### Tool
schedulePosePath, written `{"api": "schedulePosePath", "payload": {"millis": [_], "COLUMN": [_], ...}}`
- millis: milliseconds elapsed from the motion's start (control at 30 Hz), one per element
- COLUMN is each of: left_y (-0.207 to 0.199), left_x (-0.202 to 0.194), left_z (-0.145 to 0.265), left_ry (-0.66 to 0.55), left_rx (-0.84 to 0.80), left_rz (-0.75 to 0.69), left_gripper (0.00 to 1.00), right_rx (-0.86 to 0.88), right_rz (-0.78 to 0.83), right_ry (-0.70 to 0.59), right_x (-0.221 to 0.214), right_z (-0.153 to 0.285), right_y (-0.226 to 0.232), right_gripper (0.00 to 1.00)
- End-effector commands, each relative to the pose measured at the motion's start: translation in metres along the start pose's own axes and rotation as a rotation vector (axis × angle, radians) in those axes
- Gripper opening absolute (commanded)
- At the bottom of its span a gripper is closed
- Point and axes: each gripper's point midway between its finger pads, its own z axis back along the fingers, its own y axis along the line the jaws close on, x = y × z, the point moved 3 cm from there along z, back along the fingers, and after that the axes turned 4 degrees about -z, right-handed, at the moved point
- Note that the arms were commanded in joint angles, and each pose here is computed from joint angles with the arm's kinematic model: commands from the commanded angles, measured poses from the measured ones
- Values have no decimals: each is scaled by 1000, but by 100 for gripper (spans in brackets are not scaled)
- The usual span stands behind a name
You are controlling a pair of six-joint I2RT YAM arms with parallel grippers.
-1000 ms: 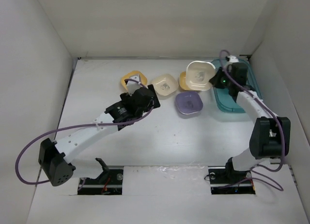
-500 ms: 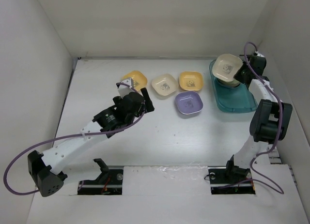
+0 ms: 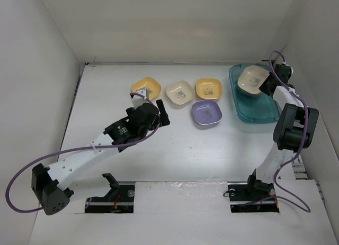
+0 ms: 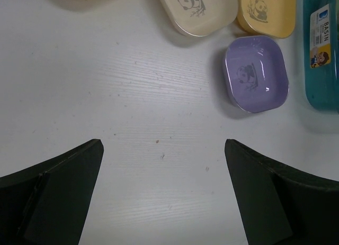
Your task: Place the plates into the plastic bin on the countertop
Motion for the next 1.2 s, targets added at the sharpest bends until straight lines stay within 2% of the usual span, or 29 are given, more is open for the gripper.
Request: {"api": "schedulePosePath", "payload": {"millis": [0, 33, 167, 267, 300, 333, 400, 467, 500, 533, 667, 733, 867, 900, 967, 1000, 1033, 1133, 1167], "left_y": [-4, -2, -2, -2, -3, -3, -3, -2, -2, -2, -5, -9, -26, -33, -43, -48, -50, -67, -70], "left_x": [6, 3, 3, 3, 2, 2, 2, 1, 1, 1, -2, -14, -26, -26, -31, -31, -41, -40, -41], "left_z": [4, 3, 3, 3, 3, 3, 3, 2, 2, 2, -7, -19, -44, -49, -65, -70, -82, -99, -105], "left_ry": [-25, -19, -19, -19, -13, -13, -13, -13, -13, -13, -19, 18, 51, 51, 73, 71, 96, 92, 92], "left_rx": [-29, -24, -24, -24, -30, -30, -30, -30, -30, -30, -21, -22, -47, -59, -55, -57, -45, -67, -67], "left_rz": [7, 2, 2, 2, 2, 2, 2, -7, -7, -7, 3, -1, 6, 10, 0, 11, -2, 18, 18], "left_gripper": [100, 100, 100, 100, 100, 100, 100, 100, 100, 100, 100, 100, 100, 100, 100, 100, 100, 100, 100], "right_rx": [45, 51, 68, 90, 101, 100, 104, 107, 115, 119, 170, 185, 297, 298, 343, 365, 398, 476, 523], "right_rz": [-19, -20, -16, -8, -7, -7, 3, 15, 28, 27, 99, 165, 274, 289, 303, 328, 327, 369, 396], "right_ry": [-48, -59, -76, -103, -97, -93, -103, -112, -109, -117, -156, -187, -201, -166, -184, -152, -186, -177, -219], "right_x": [18, 20, 22, 37, 36, 37, 41, 45, 45, 48, 62, 64, 36, 18, 10, -14, -13, -42, -39], "right_z": [-1, -1, 1, -1, 0, -3, -1, 0, 0, 1, 31, 60, 114, 118, 149, 154, 177, 201, 217], "right_y": [13, 15, 20, 29, 30, 31, 33, 34, 35, 36, 58, 71, 116, 113, 118, 121, 122, 124, 127], "right_gripper": [10, 10, 22, 24, 32, 44, 54, 71, 81, 99, 100, 100, 100, 100, 100, 100, 100, 100, 100]}}
